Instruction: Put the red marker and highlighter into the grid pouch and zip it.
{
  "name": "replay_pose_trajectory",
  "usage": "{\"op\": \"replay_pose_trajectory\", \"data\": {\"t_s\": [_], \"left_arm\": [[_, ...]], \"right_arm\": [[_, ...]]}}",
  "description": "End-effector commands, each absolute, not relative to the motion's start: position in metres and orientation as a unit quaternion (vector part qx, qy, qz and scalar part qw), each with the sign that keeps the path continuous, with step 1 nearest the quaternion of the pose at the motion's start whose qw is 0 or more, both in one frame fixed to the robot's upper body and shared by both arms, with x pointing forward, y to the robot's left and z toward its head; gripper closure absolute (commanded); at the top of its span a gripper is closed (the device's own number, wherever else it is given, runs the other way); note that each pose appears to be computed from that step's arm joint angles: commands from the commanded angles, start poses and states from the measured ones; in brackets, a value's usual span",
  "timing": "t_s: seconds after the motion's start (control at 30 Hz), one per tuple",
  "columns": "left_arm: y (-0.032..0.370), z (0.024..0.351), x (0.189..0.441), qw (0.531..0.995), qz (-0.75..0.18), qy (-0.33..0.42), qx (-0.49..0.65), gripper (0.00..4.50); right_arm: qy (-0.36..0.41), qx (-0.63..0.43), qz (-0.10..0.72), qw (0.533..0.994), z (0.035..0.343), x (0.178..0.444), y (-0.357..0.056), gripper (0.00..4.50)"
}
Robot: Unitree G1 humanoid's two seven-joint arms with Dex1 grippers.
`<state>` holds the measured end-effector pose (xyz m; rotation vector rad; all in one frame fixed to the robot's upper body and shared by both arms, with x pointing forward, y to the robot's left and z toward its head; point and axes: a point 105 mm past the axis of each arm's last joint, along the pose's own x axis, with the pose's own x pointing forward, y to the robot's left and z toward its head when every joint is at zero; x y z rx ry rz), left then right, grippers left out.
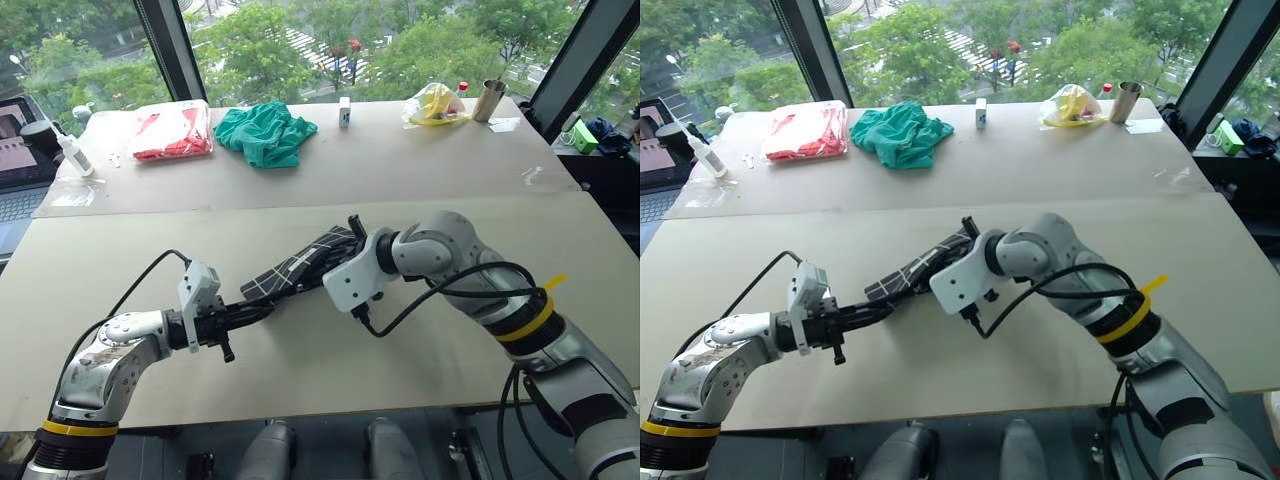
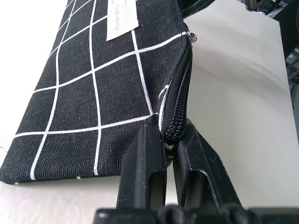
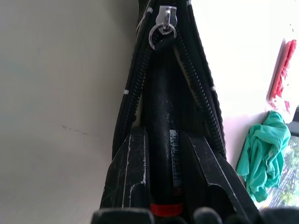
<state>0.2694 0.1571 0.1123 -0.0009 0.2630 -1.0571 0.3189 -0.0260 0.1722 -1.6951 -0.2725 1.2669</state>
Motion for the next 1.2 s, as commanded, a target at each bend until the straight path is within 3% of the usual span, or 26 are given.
{"op": "replay_pose_trajectory", "data": {"t_s": [0.03, 0.27, 0.33, 0.4, 0.6, 0.87, 1.07, 1.2], "left_arm": [[0.153, 0.126, 0.269, 0.851, -0.514, 0.101, 0.011, 4.50], [0.152, 0.126, 0.270, 0.851, -0.515, 0.101, 0.011, 4.50], [0.152, 0.126, 0.270, 0.850, -0.516, 0.101, 0.011, 4.50], [0.151, 0.126, 0.270, 0.850, -0.517, 0.101, 0.011, 4.50], [0.150, 0.126, 0.270, 0.849, -0.518, 0.102, 0.011, 4.50], [0.152, 0.127, 0.272, 0.852, -0.514, 0.099, 0.009, 4.50], [0.152, 0.129, 0.276, 0.855, -0.510, 0.093, 0.002, 4.50], [0.153, 0.130, 0.279, 0.857, -0.507, 0.091, -0.004, 4.50]], "right_arm": [[-0.158, -0.700, 0.522, 0.462, 0.176, 0.316, -0.009, 3.96], [-0.191, -0.670, 0.526, 0.488, 0.166, 0.324, 0.015, 3.96], [-0.185, -0.657, 0.530, 0.503, 0.164, 0.328, 0.018, 2.96], [-0.186, -0.646, 0.534, 0.513, 0.166, 0.330, 0.020, 2.47], [-0.202, -0.629, 0.511, 0.550, 0.186, 0.341, 0.013, 0.33], [-0.177, -0.578, 0.516, 0.607, 0.216, 0.345, -0.026, 0.33], [-0.167, -0.479, 0.593, 0.626, 0.194, 0.315, -0.007, 0.33], [-0.156, -0.431, 0.613, 0.644, 0.183, 0.309, 0.003, 0.33]]}}
